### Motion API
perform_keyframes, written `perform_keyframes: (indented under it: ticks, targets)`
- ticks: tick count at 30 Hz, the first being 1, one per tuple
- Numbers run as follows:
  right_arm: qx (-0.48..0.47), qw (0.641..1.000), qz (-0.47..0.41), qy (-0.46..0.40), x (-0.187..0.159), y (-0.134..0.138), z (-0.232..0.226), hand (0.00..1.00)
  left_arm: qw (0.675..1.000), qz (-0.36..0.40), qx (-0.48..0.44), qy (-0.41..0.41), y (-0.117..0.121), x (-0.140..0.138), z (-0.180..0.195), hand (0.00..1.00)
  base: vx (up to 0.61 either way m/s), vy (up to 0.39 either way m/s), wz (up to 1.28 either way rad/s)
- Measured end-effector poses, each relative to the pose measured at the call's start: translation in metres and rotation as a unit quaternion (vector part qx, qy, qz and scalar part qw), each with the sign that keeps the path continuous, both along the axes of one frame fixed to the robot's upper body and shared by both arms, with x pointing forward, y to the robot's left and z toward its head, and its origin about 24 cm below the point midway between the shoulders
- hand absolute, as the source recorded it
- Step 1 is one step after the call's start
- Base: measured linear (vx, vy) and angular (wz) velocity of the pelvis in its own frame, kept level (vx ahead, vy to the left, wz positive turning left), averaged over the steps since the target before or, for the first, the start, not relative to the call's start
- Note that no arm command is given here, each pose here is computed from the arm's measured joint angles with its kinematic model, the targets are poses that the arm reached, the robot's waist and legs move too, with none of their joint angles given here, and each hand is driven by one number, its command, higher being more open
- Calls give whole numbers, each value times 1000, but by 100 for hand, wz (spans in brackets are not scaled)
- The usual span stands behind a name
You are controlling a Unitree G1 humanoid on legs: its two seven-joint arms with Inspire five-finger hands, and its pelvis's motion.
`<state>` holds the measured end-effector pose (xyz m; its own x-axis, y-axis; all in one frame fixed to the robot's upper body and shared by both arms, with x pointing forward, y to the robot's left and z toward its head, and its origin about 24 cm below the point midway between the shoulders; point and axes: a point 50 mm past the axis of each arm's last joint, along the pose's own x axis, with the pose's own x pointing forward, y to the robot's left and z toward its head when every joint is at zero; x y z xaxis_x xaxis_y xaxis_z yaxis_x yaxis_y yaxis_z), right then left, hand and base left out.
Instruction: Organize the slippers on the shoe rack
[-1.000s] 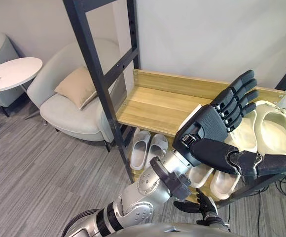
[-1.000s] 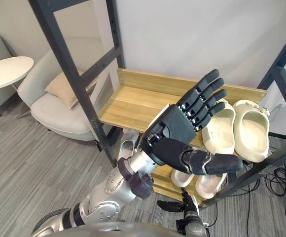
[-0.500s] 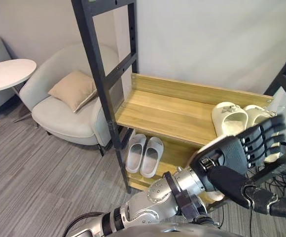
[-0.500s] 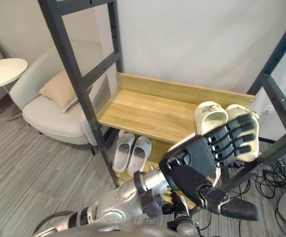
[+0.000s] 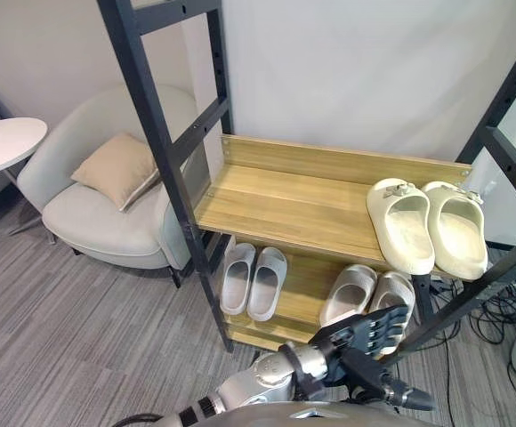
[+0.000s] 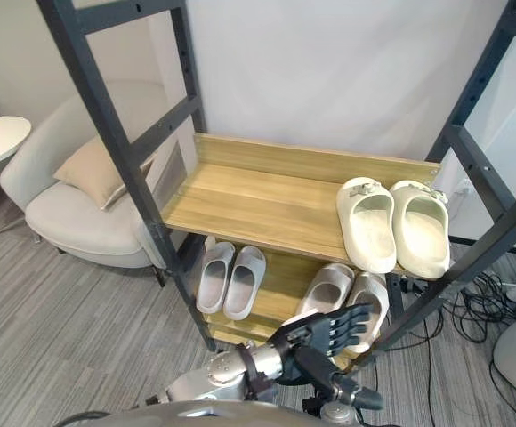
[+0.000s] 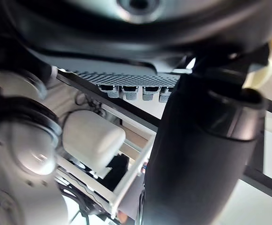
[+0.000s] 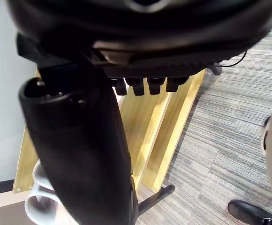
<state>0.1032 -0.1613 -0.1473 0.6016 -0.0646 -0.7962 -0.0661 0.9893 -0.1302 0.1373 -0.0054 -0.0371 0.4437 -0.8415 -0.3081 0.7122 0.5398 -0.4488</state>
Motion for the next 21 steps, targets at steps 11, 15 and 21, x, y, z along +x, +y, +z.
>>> perform_keyframes:
  ticks: [11, 15, 21]
  targets:
    - [45, 995, -92, 16, -2, -16, -6, 100, 961, 183, 206, 29, 109, 4, -61, 100, 40, -17, 0]
    - [30, 994, -103, 20, -4, -22, -6, 100, 933, 245, 259, 54, 143, -6, -72, 100, 33, 6, -3]
    - [26, 995, -91, 6, -3, -10, -3, 100, 905, 292, 306, 50, 159, -10, -78, 100, -11, 17, -12]
